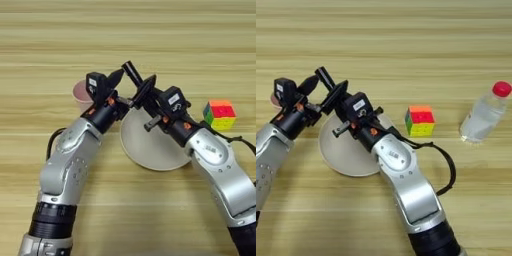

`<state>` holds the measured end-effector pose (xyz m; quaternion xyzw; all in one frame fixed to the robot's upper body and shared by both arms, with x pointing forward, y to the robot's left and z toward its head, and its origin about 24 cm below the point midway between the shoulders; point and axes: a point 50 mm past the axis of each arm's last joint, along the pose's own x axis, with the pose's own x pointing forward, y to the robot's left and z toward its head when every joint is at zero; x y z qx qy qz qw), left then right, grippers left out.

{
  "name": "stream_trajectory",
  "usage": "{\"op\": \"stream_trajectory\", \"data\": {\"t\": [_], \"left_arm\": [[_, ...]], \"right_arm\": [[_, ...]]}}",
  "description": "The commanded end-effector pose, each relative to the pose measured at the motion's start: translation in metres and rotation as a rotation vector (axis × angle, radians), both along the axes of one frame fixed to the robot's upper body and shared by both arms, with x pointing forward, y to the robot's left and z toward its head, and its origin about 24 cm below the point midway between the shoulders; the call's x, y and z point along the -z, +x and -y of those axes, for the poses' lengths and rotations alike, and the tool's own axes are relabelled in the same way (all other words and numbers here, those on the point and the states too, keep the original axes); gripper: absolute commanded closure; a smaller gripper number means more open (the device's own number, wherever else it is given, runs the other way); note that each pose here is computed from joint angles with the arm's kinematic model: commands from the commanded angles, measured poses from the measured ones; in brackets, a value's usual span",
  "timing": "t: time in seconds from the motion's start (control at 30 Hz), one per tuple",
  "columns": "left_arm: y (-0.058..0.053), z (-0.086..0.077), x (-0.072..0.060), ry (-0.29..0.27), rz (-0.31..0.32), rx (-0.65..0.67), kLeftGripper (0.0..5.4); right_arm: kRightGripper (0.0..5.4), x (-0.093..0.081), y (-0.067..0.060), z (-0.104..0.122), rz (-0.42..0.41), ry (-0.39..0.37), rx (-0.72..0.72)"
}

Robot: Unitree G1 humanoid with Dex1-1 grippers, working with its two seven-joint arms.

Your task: Move the objects on the table

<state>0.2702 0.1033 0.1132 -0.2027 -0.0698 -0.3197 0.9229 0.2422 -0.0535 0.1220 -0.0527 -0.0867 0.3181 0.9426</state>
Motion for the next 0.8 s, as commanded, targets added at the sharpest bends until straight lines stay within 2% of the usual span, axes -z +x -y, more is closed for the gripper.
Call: {"op": "stream_trajectory", "data": {"t": [0.03,0.1,0.8], "left_arm": [[0.0047,0.0034,-0.0021,-0.016,-0.002,0.019,0.0],[0.0045,0.0041,-0.0028,-0.023,-0.001,0.028,0.0],[0.0014,0.0014,-0.0053,-0.054,0.019,0.04,2.42]], "right_arm": [[4.47,-0.0018,-0.0025,-0.0049,0.002,0.008,-0.016],[4.47,-0.0016,-0.0028,-0.0058,0.001,0.008,-0.018],[4.47,-0.0032,-0.0014,-0.007,0.003,0.016,-0.017]]}}
